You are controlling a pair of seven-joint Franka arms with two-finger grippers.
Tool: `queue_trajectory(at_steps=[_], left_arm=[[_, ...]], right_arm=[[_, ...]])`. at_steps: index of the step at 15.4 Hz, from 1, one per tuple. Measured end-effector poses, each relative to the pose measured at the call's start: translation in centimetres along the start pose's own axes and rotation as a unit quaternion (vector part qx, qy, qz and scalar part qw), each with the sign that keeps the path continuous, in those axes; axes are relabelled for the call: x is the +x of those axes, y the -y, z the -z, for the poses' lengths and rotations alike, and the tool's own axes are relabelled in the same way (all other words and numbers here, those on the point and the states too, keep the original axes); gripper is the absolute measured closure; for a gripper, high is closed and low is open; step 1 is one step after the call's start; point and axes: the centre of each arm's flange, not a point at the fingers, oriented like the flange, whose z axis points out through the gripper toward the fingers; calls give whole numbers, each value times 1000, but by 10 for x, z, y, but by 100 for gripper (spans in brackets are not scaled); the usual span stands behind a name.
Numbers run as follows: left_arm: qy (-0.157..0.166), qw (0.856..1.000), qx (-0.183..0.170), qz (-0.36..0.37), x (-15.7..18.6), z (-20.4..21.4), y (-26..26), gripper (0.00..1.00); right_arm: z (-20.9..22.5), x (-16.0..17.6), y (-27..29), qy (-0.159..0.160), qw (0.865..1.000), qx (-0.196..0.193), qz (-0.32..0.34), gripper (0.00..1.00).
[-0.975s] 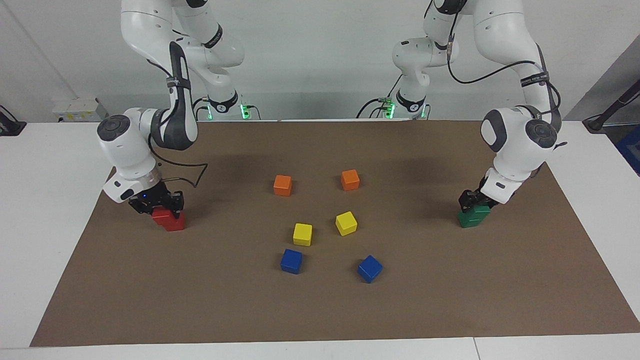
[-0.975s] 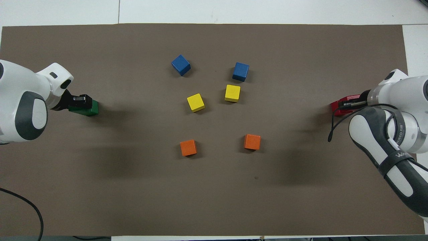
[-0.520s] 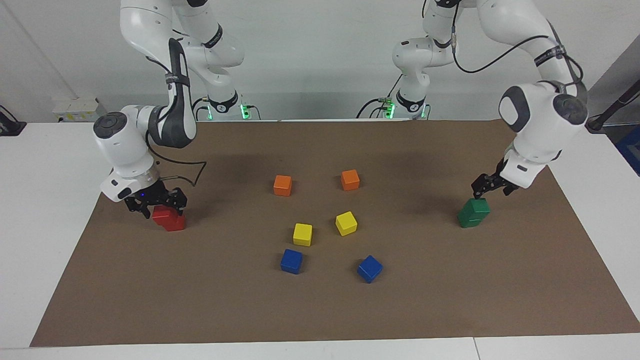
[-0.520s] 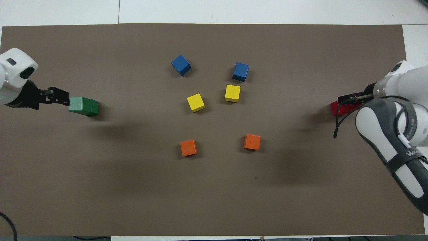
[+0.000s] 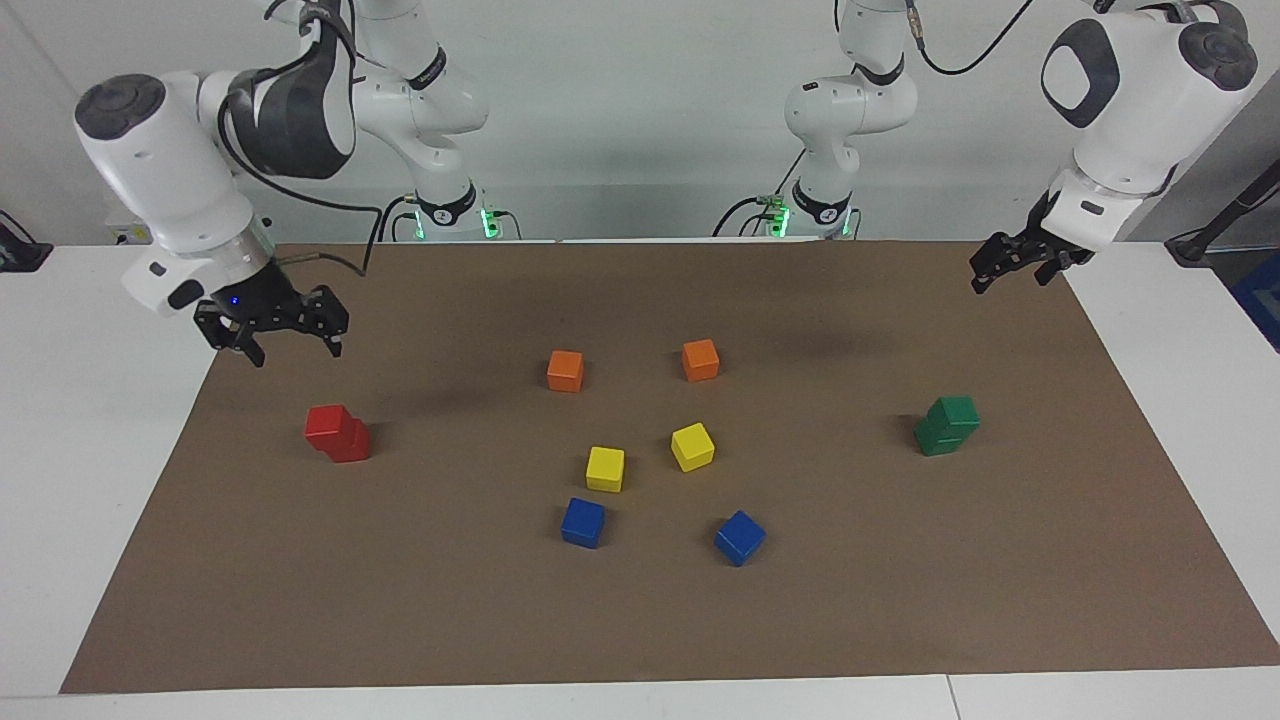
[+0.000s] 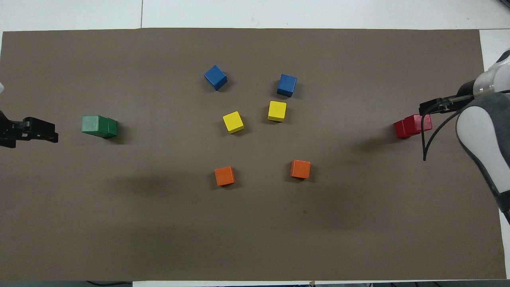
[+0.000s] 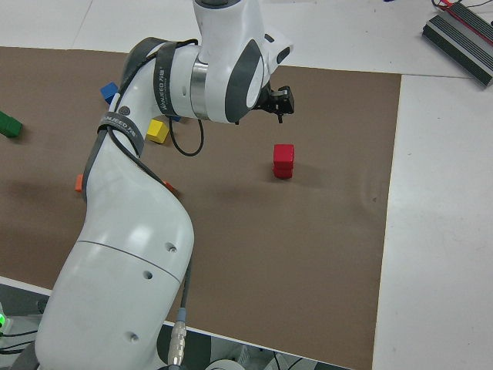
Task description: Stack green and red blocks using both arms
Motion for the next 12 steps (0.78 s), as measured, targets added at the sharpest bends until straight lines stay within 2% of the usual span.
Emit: queue_trajectory(at_steps=[3,6,9,12], left_arm=[[3,1000,0,-4,1,-4,-4,0],[2,1000,0,-14,5,3,-15,0],[11,1000,2,-17,3,7,-27,0],[19,1000,2,-16,1,7,-26,0]], right_arm=[[17,-11,9,3,1000,2,6,0],[15,-15,10,18,1000,6,7,0],[11,-21,13,45,999,11,9,0],[11,-22,13,49,999,9,9,0]])
